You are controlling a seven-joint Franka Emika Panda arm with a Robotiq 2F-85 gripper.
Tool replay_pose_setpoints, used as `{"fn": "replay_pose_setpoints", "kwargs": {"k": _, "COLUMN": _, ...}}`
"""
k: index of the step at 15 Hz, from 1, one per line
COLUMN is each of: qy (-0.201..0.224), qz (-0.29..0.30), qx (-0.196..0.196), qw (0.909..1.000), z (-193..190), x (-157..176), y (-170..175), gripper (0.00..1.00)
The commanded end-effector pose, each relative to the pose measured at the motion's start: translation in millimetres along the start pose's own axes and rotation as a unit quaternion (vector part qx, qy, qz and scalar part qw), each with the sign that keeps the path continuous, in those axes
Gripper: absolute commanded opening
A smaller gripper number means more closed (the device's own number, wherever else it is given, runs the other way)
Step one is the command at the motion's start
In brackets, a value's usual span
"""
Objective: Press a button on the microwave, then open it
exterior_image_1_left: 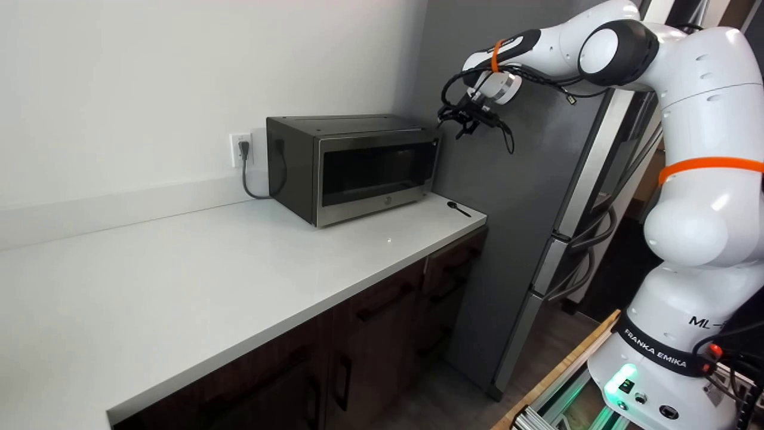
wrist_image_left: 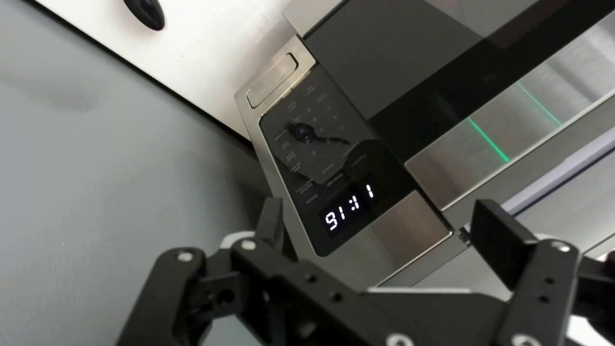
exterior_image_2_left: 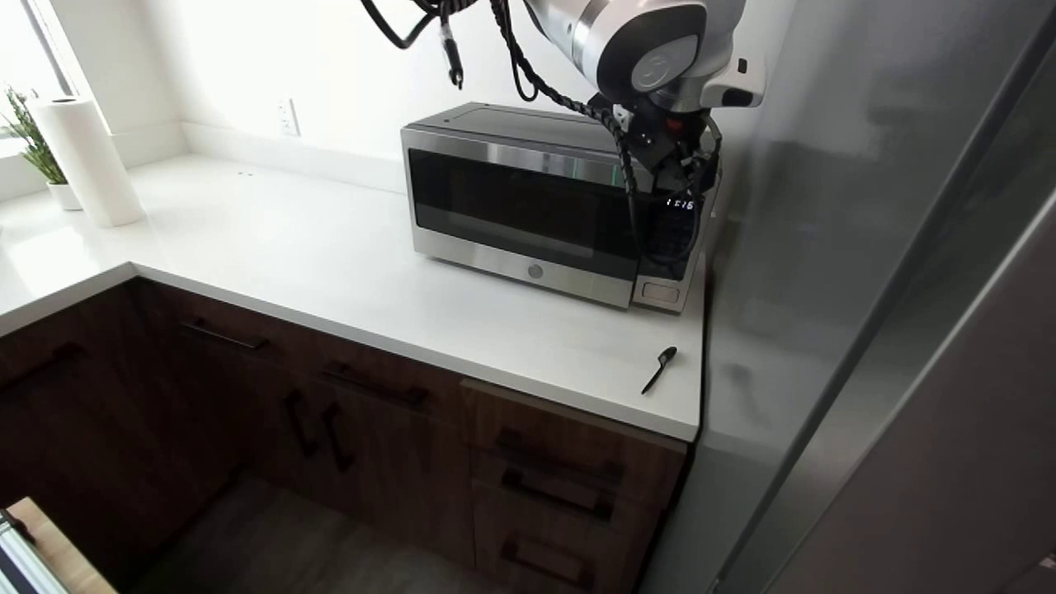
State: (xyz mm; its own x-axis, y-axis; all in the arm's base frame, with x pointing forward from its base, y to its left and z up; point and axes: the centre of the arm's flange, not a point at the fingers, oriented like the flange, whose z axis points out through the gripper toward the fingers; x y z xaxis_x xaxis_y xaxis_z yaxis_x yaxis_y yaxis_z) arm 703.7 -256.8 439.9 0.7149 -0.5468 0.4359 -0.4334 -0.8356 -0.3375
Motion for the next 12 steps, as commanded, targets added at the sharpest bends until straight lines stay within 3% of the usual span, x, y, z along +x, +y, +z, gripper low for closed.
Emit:
{"fn": "replay_pose_setpoints", "kwargs": {"k": 1, "qy": 0.000, "qz": -0.013, "qx": 0.010, "qw": 0.9999, "z": 10.3, "x": 17.3, "y": 0.8, "gripper": 1.00}}
{"fn": "replay_pose_setpoints", "kwargs": {"k": 12, "qy": 0.013, "qz": -0.036, "qx": 0.034, "qw": 0.9987, "z": 28.6, "x": 33.1, "y": -13.8, "gripper": 1.00}}
